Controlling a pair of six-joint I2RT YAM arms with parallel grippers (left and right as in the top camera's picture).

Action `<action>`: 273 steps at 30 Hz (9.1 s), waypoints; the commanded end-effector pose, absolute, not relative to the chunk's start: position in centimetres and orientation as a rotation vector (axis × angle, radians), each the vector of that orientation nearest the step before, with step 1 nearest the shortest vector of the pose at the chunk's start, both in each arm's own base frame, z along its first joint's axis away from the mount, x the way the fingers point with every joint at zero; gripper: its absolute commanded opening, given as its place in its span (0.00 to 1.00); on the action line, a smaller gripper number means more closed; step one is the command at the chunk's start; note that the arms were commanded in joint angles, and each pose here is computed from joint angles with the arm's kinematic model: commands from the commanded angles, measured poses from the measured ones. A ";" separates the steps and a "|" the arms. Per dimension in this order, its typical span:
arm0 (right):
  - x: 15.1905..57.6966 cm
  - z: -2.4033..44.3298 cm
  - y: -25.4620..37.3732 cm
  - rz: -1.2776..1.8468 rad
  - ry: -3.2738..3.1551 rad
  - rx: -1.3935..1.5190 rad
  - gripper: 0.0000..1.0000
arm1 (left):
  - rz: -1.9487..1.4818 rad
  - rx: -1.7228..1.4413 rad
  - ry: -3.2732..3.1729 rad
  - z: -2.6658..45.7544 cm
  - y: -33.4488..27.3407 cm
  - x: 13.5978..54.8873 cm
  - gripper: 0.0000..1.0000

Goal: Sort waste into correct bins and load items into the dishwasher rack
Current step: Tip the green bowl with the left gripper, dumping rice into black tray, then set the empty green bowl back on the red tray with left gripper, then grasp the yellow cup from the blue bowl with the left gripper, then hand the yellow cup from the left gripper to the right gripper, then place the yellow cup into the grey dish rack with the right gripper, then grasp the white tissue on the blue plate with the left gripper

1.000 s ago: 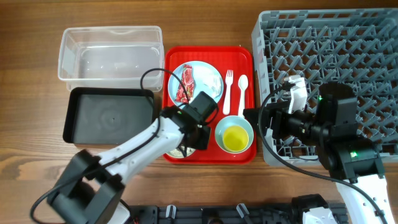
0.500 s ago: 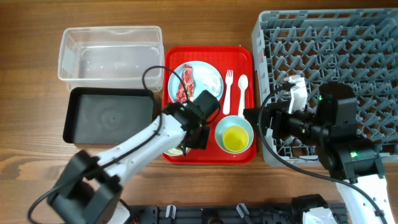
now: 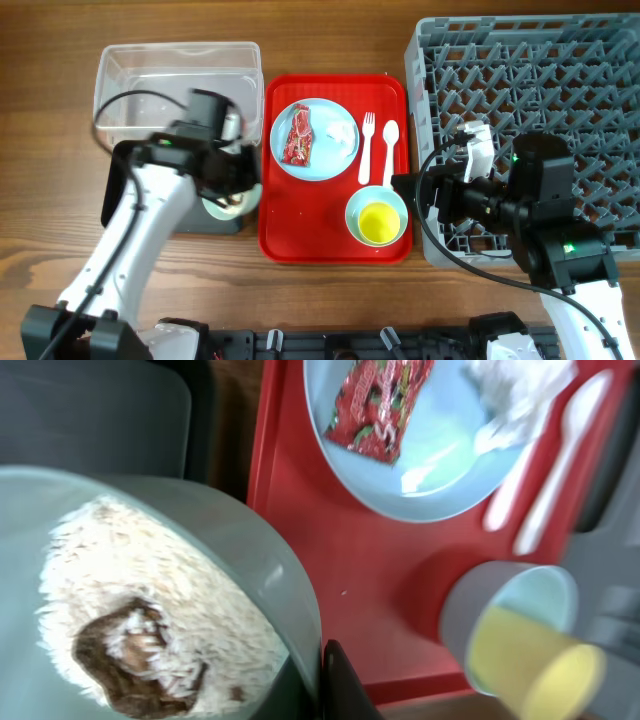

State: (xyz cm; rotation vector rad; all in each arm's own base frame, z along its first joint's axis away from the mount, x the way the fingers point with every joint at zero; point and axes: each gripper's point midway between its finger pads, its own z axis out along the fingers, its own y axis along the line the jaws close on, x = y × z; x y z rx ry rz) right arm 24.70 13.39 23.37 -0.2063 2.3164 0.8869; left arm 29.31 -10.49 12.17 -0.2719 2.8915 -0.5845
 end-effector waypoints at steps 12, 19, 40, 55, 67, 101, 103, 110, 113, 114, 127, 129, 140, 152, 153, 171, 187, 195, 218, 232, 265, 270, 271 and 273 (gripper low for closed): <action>24.9 24.2 13.5 0.884 2.299 -0.208 0.94 | -1.825 -0.252 2.229 17.7 -7.0 31.7 0.04; 24.9 24.2 13.5 0.884 2.300 -0.208 0.94 | -1.895 -0.357 2.105 18.2 -5.2 31.8 0.04; 24.9 24.2 13.5 0.884 2.299 -0.209 0.94 | -1.899 -0.545 2.134 17.1 -3.3 31.1 0.04; 25.0 24.2 13.5 0.883 2.297 -0.209 0.95 | -1.827 -0.443 2.349 17.7 -6.2 27.8 0.04; 25.2 24.5 13.5 0.883 2.282 -0.213 0.95 | -0.930 -0.092 3.031 10.5 -14.0 25.3 0.04; 28.4 24.6 9.1 0.734 2.256 0.213 1.00 | -0.638 0.289 2.835 13.1 -26.8 24.7 0.56; 28.7 24.2 7.7 0.720 2.257 0.342 1.00 | -0.657 0.309 2.809 13.0 -27.6 25.1 0.54; 28.6 23.6 5.9 0.705 2.266 0.471 1.00 | -0.659 0.550 2.828 10.0 -29.0 24.4 0.47; 28.3 23.3 5.9 0.703 2.284 0.480 1.00 | -0.774 0.683 2.815 9.7 -30.9 23.1 0.46; 28.1 23.1 5.9 0.703 2.292 0.484 1.00 | -0.783 0.703 2.805 9.6 -31.3 22.9 0.46; 27.7 22.9 6.5 0.710 2.319 0.394 1.00 | -0.599 0.799 2.813 7.5 -31.9 21.4 0.04; 27.4 23.2 7.4 0.734 2.321 0.271 1.00 | -0.594 0.785 2.806 7.7 -31.7 21.8 0.04; 26.6 25.4 10.7 0.914 2.238 -0.041 0.99 | -0.929 0.456 2.717 15.8 -27.6 26.6 0.04; 23.8 32.6 16.3 1.303 1.869 -0.541 0.94 | -2.061 0.549 2.115 31.1 -22.8 25.6 0.04; 23.6 33.2 17.0 1.330 1.844 -0.570 0.95 | -2.104 0.576 2.087 31.6 -22.8 25.1 0.04; 21.6 34.9 21.3 1.558 1.736 -0.789 0.68 | -2.099 0.685 2.051 31.9 -24.1 24.3 0.04; 23.9 34.5 19.5 1.314 1.778 -0.630 0.52 | -2.029 0.629 2.088 31.2 -23.8 25.3 0.87; 25.9 29.9 11.0 0.834 2.033 -0.180 0.51 | -1.785 0.344 2.294 27.6 -21.8 28.5 0.97; 22.1 16.4 0.0 0.254 2.760 0.496 0.50 | -1.671 0.301 2.354 26.1 -21.3 29.1 0.97; 26.9 16.9 -0.5 0.248 2.677 0.435 0.77 | -1.664 0.285 2.372 25.8 -21.2 29.1 0.99; 27.4 29.6 6.3 0.640 2.233 -0.102 0.88 | -0.850 0.012 2.572 23.5 -14.3 27.6 0.78; 27.4 29.6 6.3 0.639 2.230 -0.104 0.92 | -0.721 -0.016 2.622 22.3 -13.3 27.3 0.75; 27.5 29.6 6.3 0.638 2.229 -0.104 0.92 | -0.724 -0.007 2.612 22.4 -13.4 27.5 0.75; 27.5 29.7 6.3 0.638 2.228 -0.105 0.92 | -0.731 0.025 2.589 22.6 -14.2 28.1 0.73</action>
